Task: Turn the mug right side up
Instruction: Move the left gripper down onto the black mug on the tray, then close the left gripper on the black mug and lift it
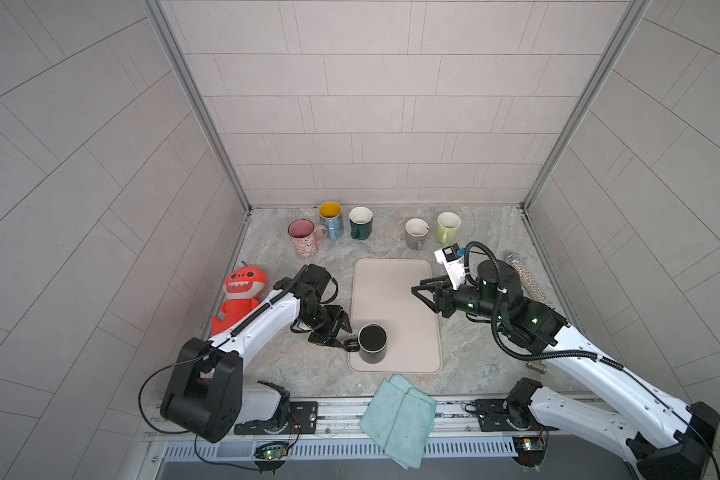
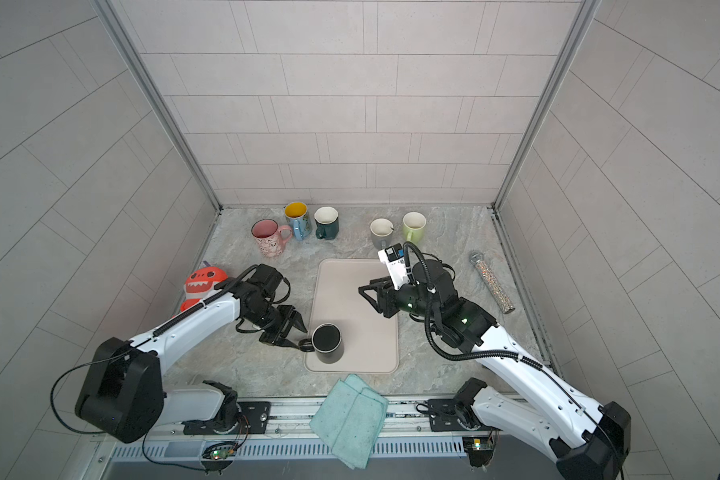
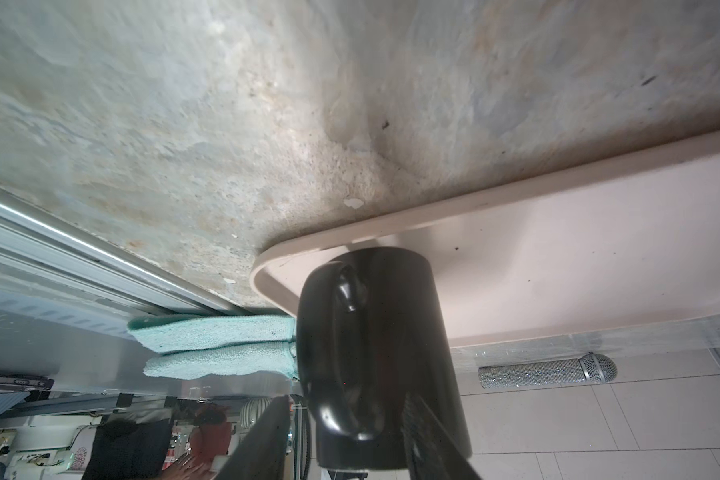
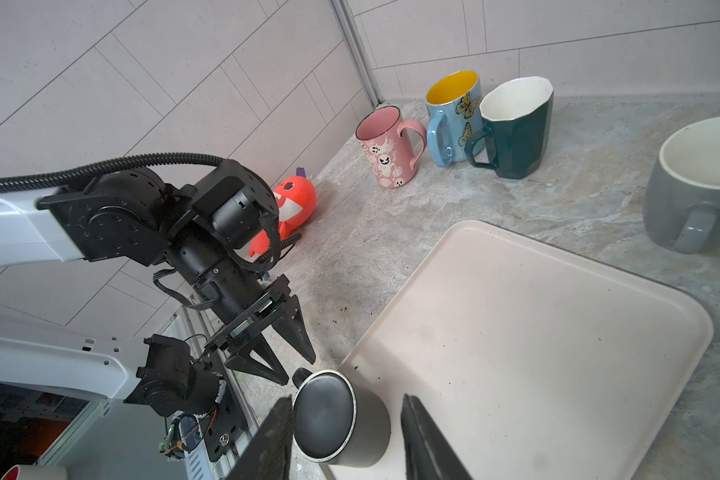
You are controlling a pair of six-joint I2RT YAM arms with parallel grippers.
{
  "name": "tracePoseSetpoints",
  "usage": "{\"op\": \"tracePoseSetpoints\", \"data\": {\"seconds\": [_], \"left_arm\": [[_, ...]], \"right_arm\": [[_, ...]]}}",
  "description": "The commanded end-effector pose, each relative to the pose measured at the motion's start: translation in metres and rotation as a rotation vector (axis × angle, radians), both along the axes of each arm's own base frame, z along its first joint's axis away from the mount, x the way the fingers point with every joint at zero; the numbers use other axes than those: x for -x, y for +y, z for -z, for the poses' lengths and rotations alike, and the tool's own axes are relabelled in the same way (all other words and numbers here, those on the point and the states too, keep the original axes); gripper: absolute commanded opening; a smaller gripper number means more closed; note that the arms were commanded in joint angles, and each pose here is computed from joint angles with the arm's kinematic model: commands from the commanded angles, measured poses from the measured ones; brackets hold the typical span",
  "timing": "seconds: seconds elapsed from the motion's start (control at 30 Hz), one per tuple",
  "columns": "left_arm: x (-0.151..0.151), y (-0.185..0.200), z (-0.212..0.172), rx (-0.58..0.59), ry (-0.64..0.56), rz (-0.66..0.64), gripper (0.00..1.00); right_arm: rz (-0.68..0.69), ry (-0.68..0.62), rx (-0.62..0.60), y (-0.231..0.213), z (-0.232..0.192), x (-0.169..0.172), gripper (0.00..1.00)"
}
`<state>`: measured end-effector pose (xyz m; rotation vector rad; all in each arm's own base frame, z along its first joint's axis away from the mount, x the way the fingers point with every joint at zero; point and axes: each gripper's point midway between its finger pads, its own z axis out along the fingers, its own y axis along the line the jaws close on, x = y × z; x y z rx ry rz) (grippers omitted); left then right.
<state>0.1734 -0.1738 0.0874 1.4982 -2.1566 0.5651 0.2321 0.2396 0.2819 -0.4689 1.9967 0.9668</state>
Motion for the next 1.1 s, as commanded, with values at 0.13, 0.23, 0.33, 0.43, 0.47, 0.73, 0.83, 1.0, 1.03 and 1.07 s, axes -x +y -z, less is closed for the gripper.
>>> {"op": "tracePoseSetpoints", "data": {"seconds": [0.13, 0.23, 0.33, 0.43, 0.47, 0.73, 0.83, 1.0, 1.03, 1.07], "left_arm": [[-0.004, -0.008, 0.006, -0.011, 0.027, -0.014, 0.5], [-0.001, -0.013, 0.009, -0.007, 0.04, -0.01, 0.5], [-0.002, -0.017, 0.009, -0.003, 0.037, -0.007, 0.5], [0.0, -0.019, 0.011, -0.002, 0.044, 0.005, 0.49], [0.001, -0.019, 0.012, -0.003, 0.046, 0.01, 0.48], [0.004, -0.025, 0.021, 0.006, 0.056, 0.018, 0.38], [0.003, -0.028, 0.021, 0.016, 0.053, 0.024, 0.29], [0.005, -0.03, 0.025, 0.02, 0.061, 0.036, 0.11], [0.005, -0.03, 0.025, 0.024, 0.06, 0.037, 0.06], [0.004, -0.032, 0.025, 0.03, 0.057, 0.038, 0.01]], "right_arm": [[0.027, -0.005, -0.009, -0.007, 0.0, 0.0, 0.44], [0.032, -0.01, -0.009, -0.008, -0.001, -0.001, 0.44], [0.034, -0.007, -0.007, -0.009, 0.001, -0.001, 0.44], [0.034, -0.006, -0.008, -0.009, 0.001, -0.001, 0.44], [0.035, -0.006, -0.01, -0.009, 0.001, -0.001, 0.44], [0.054, -0.004, -0.011, -0.014, 0.003, -0.001, 0.44], [0.06, -0.003, -0.012, -0.016, 0.004, -0.001, 0.44], [0.068, -0.002, -0.011, -0.018, 0.005, -0.002, 0.44], [0.069, -0.002, -0.011, -0.018, 0.005, -0.002, 0.44], [0.069, -0.001, -0.011, -0.018, 0.005, -0.002, 0.44]]}}
